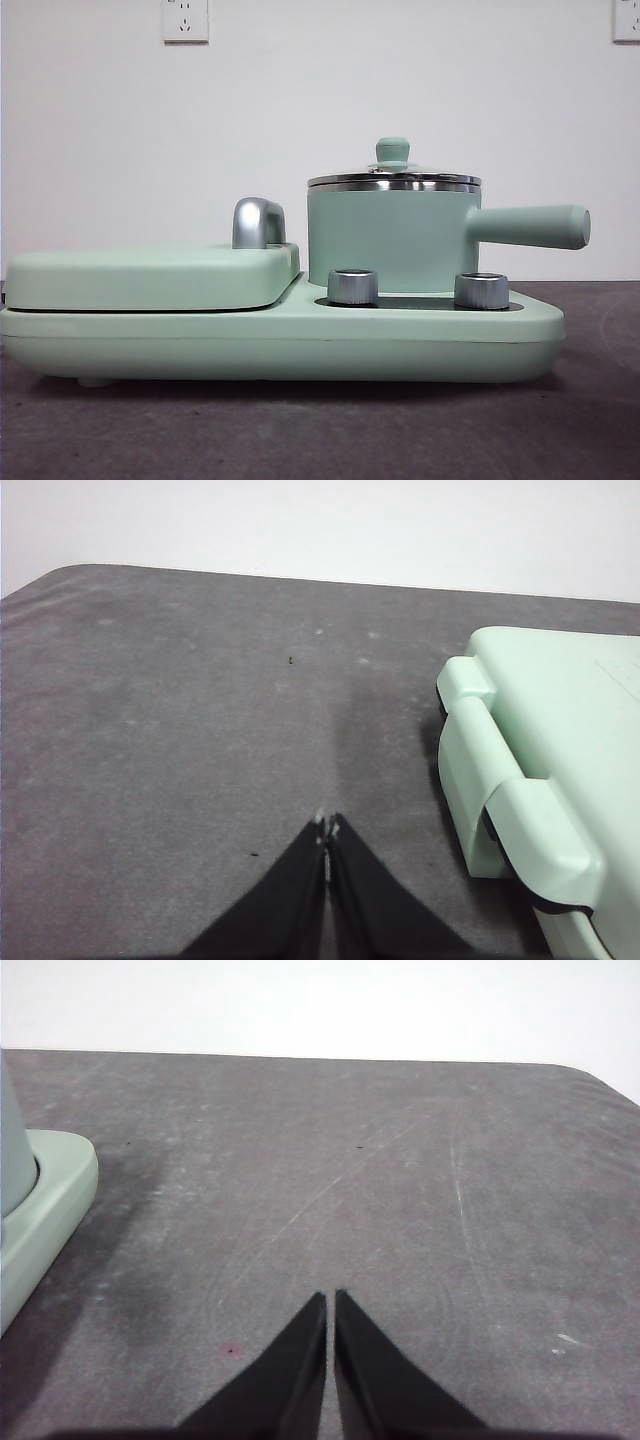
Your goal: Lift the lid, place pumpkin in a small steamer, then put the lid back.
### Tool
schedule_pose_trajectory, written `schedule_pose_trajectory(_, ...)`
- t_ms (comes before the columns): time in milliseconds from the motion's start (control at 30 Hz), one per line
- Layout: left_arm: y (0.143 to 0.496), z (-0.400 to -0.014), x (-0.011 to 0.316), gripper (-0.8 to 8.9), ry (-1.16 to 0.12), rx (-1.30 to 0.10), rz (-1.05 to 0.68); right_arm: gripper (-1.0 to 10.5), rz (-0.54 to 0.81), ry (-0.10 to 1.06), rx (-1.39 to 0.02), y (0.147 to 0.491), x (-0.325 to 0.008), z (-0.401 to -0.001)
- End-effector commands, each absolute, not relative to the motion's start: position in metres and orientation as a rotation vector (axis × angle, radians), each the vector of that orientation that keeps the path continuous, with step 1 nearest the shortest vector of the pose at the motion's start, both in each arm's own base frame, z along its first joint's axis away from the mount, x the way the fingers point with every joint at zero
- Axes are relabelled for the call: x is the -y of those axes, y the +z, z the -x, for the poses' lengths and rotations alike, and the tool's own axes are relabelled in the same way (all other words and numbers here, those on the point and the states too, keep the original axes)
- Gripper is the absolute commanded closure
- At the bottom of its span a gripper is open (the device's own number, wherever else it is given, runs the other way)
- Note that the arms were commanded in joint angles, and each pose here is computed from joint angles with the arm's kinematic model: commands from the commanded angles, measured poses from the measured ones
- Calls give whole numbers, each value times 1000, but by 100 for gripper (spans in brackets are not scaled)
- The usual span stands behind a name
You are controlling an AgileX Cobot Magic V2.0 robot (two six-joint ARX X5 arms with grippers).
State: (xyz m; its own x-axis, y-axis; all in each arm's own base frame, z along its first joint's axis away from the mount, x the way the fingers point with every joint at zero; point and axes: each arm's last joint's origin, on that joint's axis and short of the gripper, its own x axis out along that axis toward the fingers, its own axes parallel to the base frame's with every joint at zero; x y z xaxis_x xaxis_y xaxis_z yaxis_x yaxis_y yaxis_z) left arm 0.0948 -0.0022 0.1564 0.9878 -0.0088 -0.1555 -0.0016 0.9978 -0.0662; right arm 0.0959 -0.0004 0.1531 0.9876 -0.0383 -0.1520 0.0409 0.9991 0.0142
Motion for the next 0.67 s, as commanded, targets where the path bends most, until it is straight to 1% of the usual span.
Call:
schedule_pose_trajectory(33, 150, -96, 2, 808, 0, -178, 59, 936, -13, -44, -147, 152, 1, -96)
schedule_pose_trajectory(667, 150, -96, 2, 808, 0, -178, 59, 936, -13, -44, -147, 152, 1, -96)
